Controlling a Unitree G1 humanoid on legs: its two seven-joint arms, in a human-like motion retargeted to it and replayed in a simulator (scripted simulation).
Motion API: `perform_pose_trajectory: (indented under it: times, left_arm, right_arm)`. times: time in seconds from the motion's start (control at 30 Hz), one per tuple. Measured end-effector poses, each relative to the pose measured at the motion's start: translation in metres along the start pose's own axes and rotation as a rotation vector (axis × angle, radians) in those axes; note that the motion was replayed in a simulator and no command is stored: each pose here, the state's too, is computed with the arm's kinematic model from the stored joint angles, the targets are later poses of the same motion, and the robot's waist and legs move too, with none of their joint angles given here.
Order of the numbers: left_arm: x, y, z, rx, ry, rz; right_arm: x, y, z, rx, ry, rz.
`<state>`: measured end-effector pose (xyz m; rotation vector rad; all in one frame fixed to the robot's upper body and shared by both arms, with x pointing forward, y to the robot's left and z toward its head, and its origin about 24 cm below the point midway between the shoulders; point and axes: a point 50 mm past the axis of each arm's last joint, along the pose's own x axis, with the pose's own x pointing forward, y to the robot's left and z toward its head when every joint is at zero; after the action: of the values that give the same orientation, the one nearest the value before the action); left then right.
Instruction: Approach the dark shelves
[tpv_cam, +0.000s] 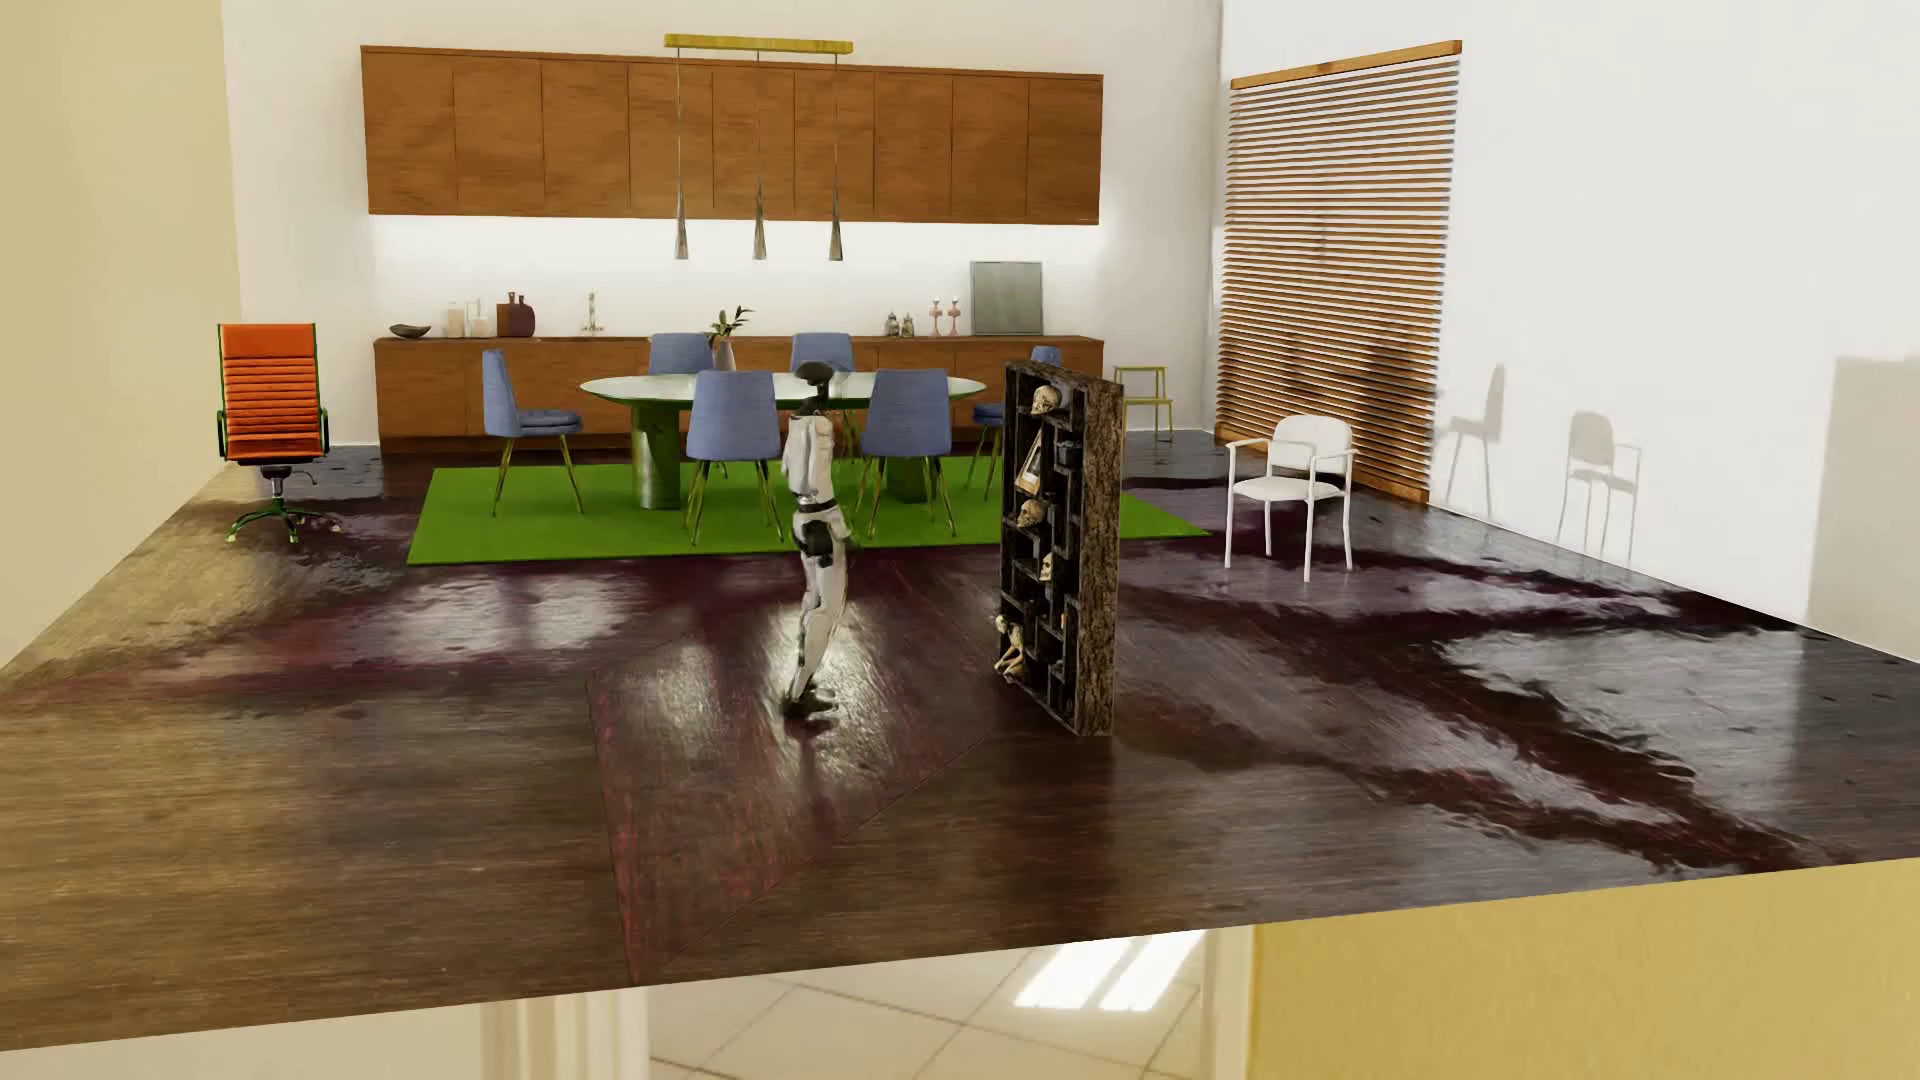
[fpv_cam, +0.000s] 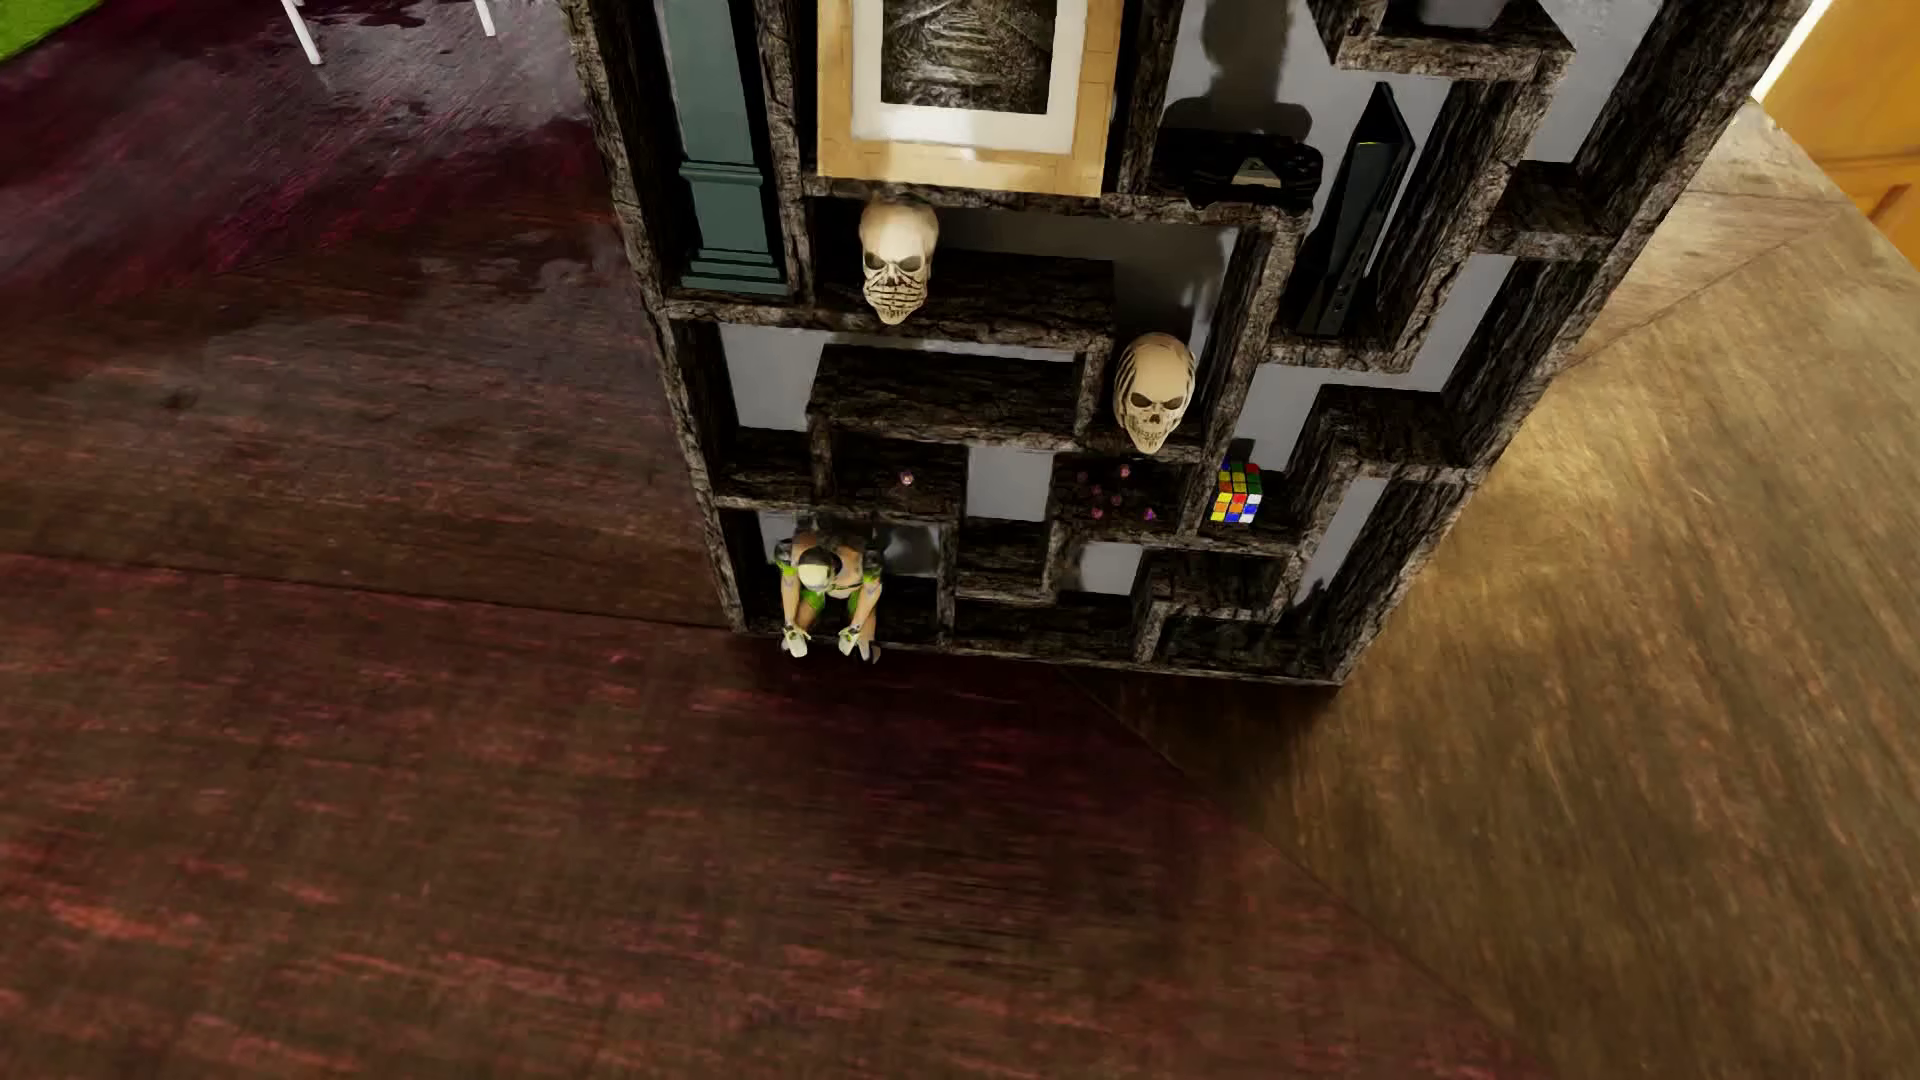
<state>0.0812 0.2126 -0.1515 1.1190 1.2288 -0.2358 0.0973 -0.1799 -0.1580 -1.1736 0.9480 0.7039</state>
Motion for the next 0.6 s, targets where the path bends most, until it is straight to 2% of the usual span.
perform_pose_trajectory:
  times: [0.07, 0.13, 0.2, 0.27, 0.33, 0.47, 0.5, 0.6]
  left_arm:
    - [0.003, -0.005, -0.001, 0.122, -0.013, -0.106]
    - [0.004, 0.0, 0.014, 0.202, -0.085, -0.099]
    - [0.001, 0.011, 0.035, 0.133, -0.161, -0.017]
    - [-0.005, 0.023, 0.059, 0.061, -0.257, 0.057]
    - [-0.01, 0.03, 0.083, 0.09, -0.366, 0.08]
    - [-0.015, 0.043, 0.108, 0.332, -0.487, 0.122]
    - [-0.015, 0.044, 0.11, 0.325, -0.483, 0.125]
    - [-0.014, 0.044, 0.105, 0.128, -0.448, 0.086]
  right_arm:
    - [0.005, -0.028, 0.006, 0.071, 0.003, -0.123]
    - [0.007, -0.052, 0.013, 0.164, 0.015, -0.228]
    - [0.008, -0.069, 0.025, 0.229, -0.021, -0.285]
    - [0.008, -0.079, 0.039, 0.197, -0.099, -0.3]
    - [0.006, -0.078, 0.05, 0.129, -0.148, -0.302]
    - [0.008, -0.048, 0.06, 0.15, -0.143, -0.135]
    - [0.008, -0.044, 0.062, 0.162, -0.141, -0.121]
    - [0.006, -0.031, 0.05, 0.193, -0.091, -0.133]
